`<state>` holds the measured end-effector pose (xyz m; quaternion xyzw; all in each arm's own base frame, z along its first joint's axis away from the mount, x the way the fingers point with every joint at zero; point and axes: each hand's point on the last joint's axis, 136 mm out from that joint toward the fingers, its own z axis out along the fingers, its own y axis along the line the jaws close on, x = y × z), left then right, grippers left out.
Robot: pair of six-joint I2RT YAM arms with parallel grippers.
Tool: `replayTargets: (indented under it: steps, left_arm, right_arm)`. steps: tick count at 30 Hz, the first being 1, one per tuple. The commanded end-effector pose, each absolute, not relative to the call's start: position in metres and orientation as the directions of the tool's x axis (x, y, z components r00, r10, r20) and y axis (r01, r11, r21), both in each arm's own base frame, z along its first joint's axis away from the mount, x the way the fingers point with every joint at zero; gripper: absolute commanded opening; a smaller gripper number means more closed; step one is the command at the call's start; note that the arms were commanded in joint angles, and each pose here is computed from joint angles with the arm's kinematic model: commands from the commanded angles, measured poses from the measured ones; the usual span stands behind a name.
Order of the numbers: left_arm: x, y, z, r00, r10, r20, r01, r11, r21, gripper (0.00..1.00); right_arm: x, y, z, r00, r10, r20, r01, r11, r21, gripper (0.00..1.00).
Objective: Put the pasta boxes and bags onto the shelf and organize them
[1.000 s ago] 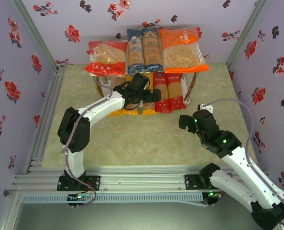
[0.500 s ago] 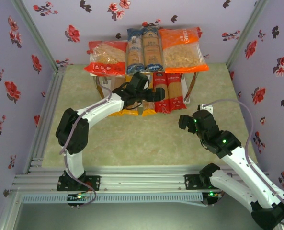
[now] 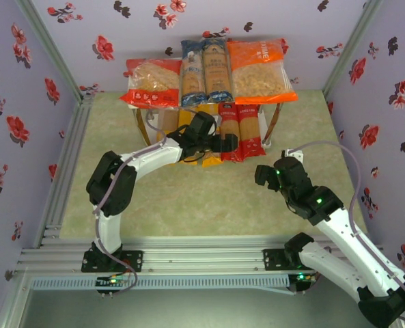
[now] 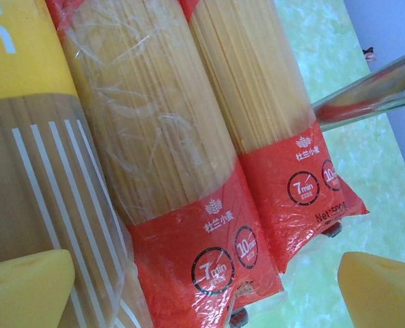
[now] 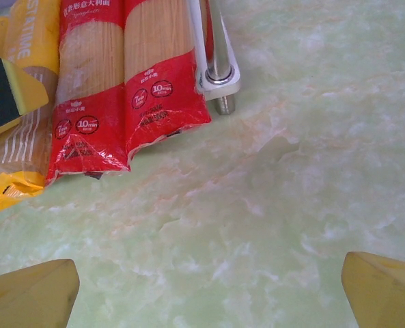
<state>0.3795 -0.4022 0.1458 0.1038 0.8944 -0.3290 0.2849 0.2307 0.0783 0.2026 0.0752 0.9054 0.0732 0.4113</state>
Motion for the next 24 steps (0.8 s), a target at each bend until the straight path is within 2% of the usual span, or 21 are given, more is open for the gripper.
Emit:
replayTargets:
  steps: [1,13,18,24]
  left_arm:
    - [0.376,-0.401,0.115,-0.835,0.041,-0.549,0.373,0.776,-0.509,1.00]
    - [0.392,-0.390,0.103,-0.832,0.047,-0.554,0.347,0.822,-0.451,0.99]
    - [0.394,-0.376,0.109,-0.813,0.074,-0.578,0.350,0.856,-0.382,0.99]
    - [0.396,-0.382,0.123,-0.780,0.090,-0.619,0.399,0.834,-0.382,1.00]
  right_arm:
    - [0.227,0.071,0.197,-0.655,0.212,-0.725,0.113,0.977,0.183,0.99]
    - [0.226,0.068,0.199,-0.656,0.210,-0.725,0.120,0.977,0.175,0.99]
    - [0.226,0.067,0.201,-0.652,0.210,-0.728,0.122,0.977,0.172,0.99]
    - [0.227,0.068,0.201,-0.651,0.221,-0.726,0.128,0.975,0.183,0.99]
